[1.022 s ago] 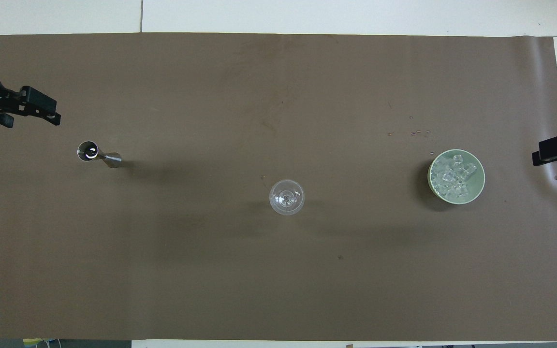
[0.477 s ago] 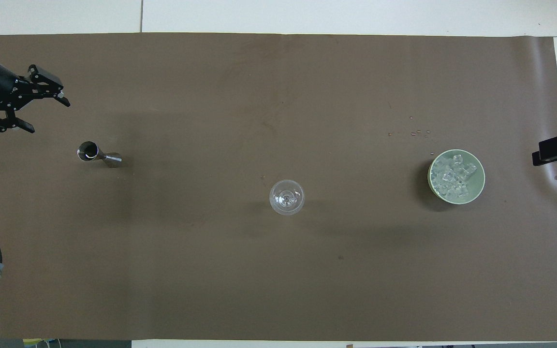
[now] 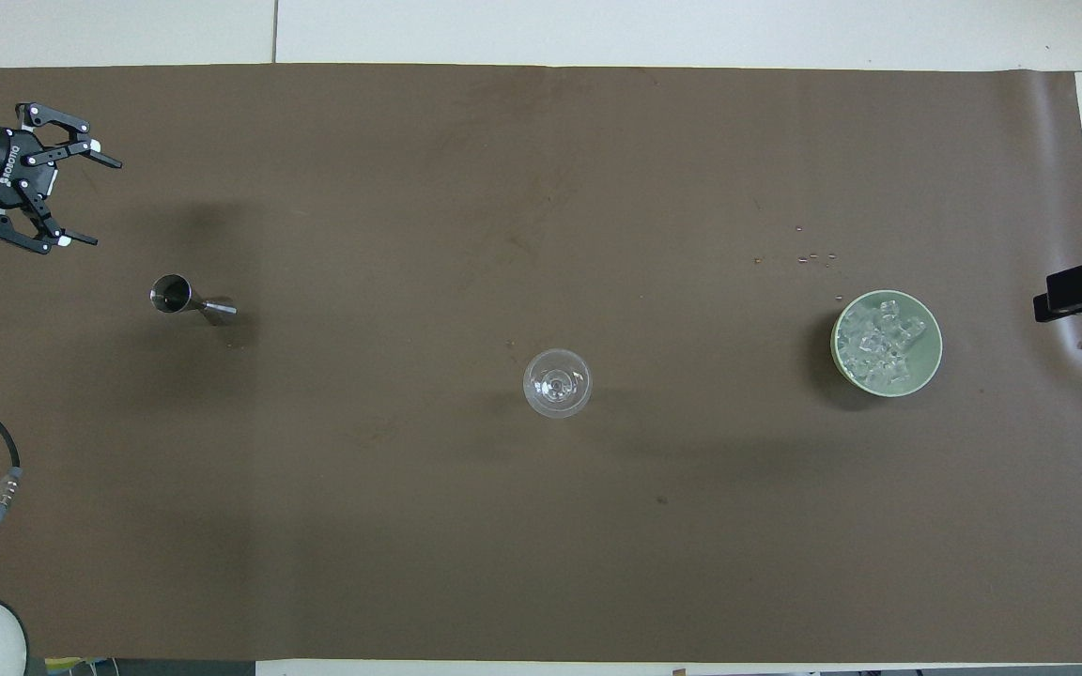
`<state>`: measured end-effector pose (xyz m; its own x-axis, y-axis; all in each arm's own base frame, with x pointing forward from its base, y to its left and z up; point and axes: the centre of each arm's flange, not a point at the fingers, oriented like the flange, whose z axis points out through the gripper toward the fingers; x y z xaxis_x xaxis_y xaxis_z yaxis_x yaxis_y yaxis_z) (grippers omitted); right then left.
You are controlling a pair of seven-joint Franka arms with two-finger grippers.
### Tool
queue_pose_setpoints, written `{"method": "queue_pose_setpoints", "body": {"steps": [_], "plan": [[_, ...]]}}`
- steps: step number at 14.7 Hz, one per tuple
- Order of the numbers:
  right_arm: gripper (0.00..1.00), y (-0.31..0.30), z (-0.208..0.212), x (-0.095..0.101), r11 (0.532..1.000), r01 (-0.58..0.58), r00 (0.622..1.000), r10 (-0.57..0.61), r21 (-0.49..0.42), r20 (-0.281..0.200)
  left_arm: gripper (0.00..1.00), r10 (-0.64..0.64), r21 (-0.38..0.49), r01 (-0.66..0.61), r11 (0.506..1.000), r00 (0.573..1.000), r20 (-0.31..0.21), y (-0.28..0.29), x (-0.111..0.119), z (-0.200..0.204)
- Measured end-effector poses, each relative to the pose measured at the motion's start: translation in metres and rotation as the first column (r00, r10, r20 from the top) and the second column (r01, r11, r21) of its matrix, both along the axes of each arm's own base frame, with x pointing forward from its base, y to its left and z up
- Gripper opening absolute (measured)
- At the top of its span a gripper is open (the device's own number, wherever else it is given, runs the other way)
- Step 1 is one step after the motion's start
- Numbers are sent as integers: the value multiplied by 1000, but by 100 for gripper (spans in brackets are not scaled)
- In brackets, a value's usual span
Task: Pour wine and add ice with both arms
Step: 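Reach the left gripper toward the small silver jigger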
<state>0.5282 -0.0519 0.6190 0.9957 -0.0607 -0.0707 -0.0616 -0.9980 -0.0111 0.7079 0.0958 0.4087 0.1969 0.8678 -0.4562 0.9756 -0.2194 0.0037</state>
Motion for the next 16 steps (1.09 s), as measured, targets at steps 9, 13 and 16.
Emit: {"method": "queue_pose_setpoints", "body": {"steps": [9,13,16], "plan": [[100,0,0,0,1000,0,1000,0,0,0,100,162,-51,-171,984,977,-138,-1,-55,-42],[100,0,0,0,1000,0,1000,0,0,0,100,284,-138,-304,943,948,-145,13,-74,-61],[100,0,0,0,1000,0,1000,0,0,0,100,349,-200,-380,903,921,-171,37,-92,-76]]}}
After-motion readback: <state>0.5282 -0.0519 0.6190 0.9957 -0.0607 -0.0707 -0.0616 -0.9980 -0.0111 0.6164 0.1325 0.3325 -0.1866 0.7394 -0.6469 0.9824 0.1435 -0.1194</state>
